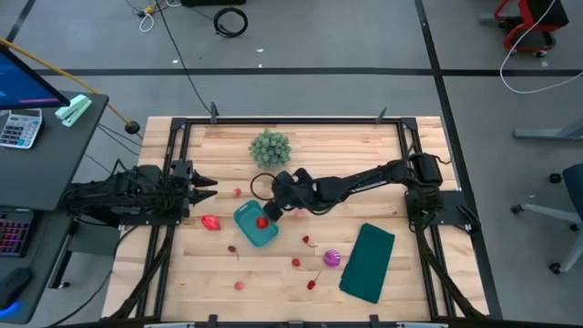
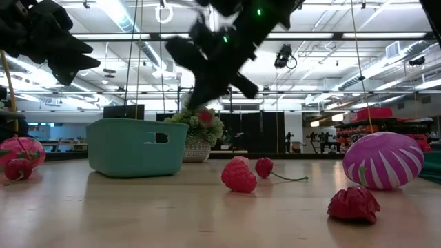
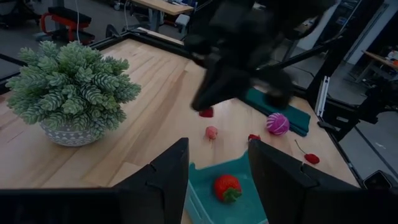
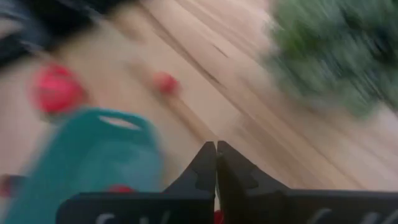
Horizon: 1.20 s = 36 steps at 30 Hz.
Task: Pick and placing Produce into tupperware
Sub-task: Put the red cherry into the green bin
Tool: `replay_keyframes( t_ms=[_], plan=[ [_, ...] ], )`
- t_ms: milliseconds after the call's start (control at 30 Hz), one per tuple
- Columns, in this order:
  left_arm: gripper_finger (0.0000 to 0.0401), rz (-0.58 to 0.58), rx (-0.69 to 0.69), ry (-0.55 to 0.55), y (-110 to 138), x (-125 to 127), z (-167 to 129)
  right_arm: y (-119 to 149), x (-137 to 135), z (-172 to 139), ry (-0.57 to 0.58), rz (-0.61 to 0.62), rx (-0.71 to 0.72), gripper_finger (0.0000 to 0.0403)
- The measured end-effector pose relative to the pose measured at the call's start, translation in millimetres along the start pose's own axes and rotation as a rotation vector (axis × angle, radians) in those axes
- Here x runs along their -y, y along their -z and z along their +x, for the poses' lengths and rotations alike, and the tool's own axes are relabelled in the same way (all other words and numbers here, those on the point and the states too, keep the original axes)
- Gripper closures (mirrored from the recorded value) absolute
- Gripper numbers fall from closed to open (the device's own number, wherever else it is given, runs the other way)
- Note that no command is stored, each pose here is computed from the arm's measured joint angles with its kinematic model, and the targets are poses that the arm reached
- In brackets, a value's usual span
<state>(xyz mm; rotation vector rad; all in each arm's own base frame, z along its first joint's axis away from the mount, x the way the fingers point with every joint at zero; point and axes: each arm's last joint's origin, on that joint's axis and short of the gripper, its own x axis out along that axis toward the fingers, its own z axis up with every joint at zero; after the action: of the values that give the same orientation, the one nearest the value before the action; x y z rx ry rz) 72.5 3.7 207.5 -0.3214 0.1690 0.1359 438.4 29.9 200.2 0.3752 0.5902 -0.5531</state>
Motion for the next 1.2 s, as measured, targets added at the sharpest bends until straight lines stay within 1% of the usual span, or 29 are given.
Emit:
replay_keyframes(
  t_ms=[167, 200, 267, 333, 467, 567, 633, 733, 900, 1033, 1200],
  plan=[
    [0.0228, 0.000, 0.000, 0.000, 0.0, 0.0, 0.0, -8.0, -32.9, -9.4, -0.321, -0.107, 0.133, 0.0399],
    [0.0228, 0.000, 0.000, 0.000, 0.0, 0.0, 0.0, -7.5, -37.0, -9.9, -0.376, -0.140, 0.141, 0.0399],
    [0.0229, 0.000, 0.001, 0.000, -0.1, 0.0, 0.0, -5.6, -42.5, -9.4, -0.449, -0.196, 0.156, 0.0396],
    [0.0228, 0.000, 0.002, 0.001, -0.2, 0.1, 0.0, -3.9, -43.1, -9.2, -0.459, -0.230, 0.150, 0.0391],
    [0.0228, 0.000, 0.004, 0.001, -0.4, 0.1, 0.0, -1.3, -41.4, -6.8, -0.452, -0.229, 0.122, 0.0389],
    [0.0229, 0.000, 0.004, 0.001, -0.4, 0.2, 0.0, 1.6, -41.0, -6.1, -0.495, -0.235, 0.070, 0.0393],
    [0.0228, 0.000, 0.003, 0.001, -0.3, 0.1, 0.0, 4.1, -41.4, -6.5, -0.509, -0.213, 0.037, 0.0394],
    [0.0228, 0.000, 0.003, 0.001, -0.3, 0.1, 0.0, 6.9, -42.4, -7.3, -0.503, -0.188, 0.013, 0.0394],
    [0.0228, 0.000, 0.003, 0.001, -0.4, 0.1, 0.0, 9.0, -41.4, -5.9, -0.490, -0.189, -0.003, 0.0394],
    [0.0229, 0.000, 0.004, 0.001, -0.4, 0.2, 0.0, 14.9, -39.7, 1.8, -0.472, -0.189, -0.023, 0.0395],
    [0.0228, 0.000, 0.004, 0.001, -0.4, 0.1, 0.0, 17.8, -37.8, 9.6, -0.444, -0.159, -0.017, 0.0395]
  ],
)
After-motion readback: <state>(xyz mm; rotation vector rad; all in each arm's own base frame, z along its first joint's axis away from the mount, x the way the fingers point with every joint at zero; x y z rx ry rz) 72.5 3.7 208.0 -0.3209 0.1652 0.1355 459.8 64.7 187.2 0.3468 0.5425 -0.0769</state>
